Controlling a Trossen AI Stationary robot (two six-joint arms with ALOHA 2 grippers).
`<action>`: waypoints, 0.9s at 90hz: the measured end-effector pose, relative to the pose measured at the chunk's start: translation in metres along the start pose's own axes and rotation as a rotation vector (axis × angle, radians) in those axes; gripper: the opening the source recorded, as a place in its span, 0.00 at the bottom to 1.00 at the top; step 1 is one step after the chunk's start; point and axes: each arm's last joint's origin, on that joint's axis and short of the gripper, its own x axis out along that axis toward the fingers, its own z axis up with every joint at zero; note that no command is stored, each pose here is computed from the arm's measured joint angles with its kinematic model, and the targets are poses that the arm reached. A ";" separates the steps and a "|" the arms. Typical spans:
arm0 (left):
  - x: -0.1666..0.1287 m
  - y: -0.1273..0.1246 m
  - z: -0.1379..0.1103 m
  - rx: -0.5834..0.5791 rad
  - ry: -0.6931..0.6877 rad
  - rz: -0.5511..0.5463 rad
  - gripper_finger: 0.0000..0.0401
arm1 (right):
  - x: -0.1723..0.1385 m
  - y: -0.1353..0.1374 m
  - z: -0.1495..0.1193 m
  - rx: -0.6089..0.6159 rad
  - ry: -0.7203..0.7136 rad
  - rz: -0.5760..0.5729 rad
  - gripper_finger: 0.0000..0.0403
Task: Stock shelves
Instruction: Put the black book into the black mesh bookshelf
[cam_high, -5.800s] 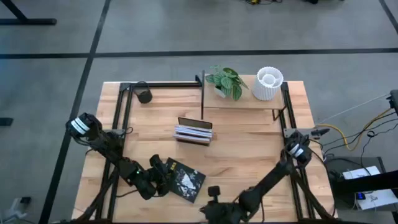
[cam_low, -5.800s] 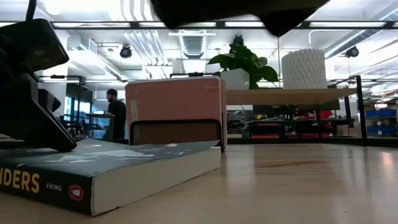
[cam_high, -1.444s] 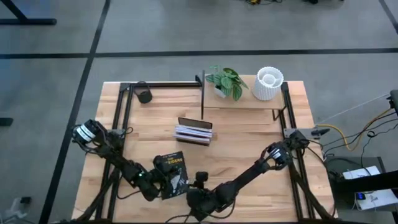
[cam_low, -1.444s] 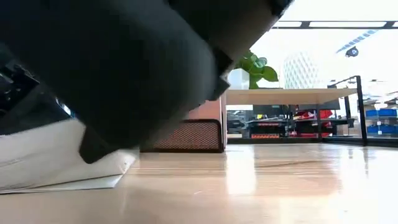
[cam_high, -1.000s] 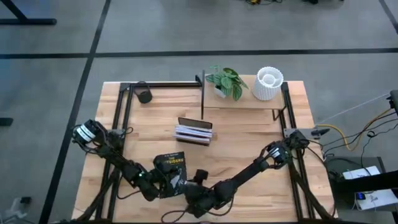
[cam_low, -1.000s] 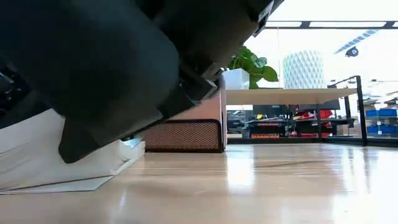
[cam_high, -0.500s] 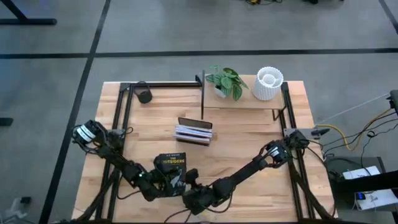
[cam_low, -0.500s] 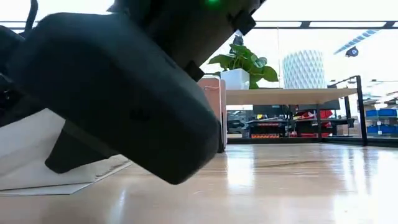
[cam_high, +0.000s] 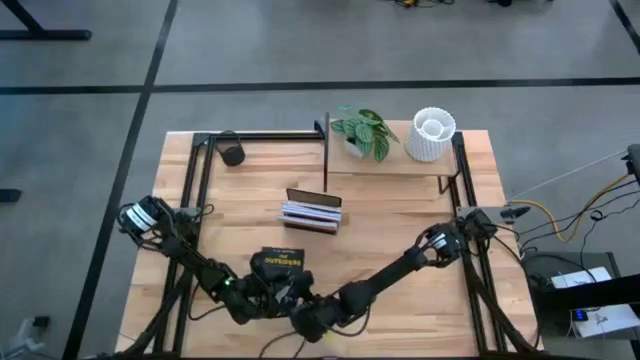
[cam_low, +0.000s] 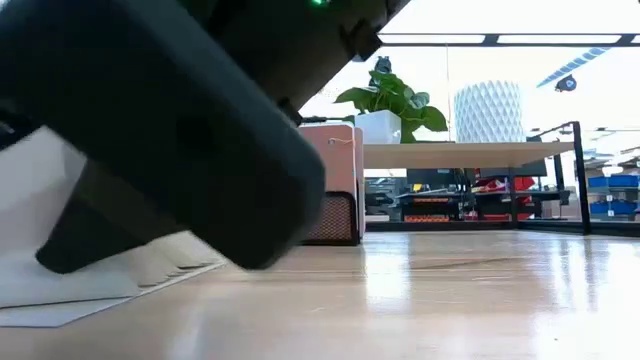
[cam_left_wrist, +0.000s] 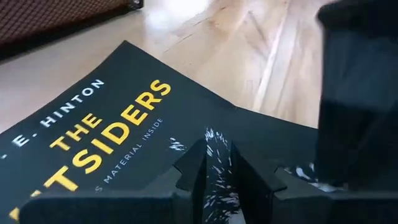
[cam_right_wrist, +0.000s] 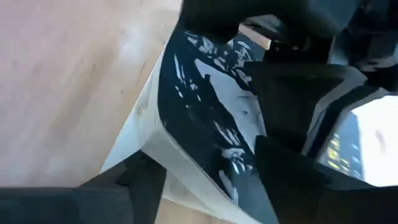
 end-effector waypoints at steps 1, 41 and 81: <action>0.000 0.000 0.000 0.000 0.000 -0.001 0.15 | 0.000 0.000 0.000 0.000 0.000 0.005 0.44; -0.001 -0.002 0.003 0.030 -0.011 -0.014 0.15 | 0.000 0.000 0.000 0.072 -0.004 0.031 0.08; -0.002 -0.004 0.008 -0.009 -0.084 -0.005 0.15 | -0.001 -0.001 0.000 0.149 0.010 -0.038 0.07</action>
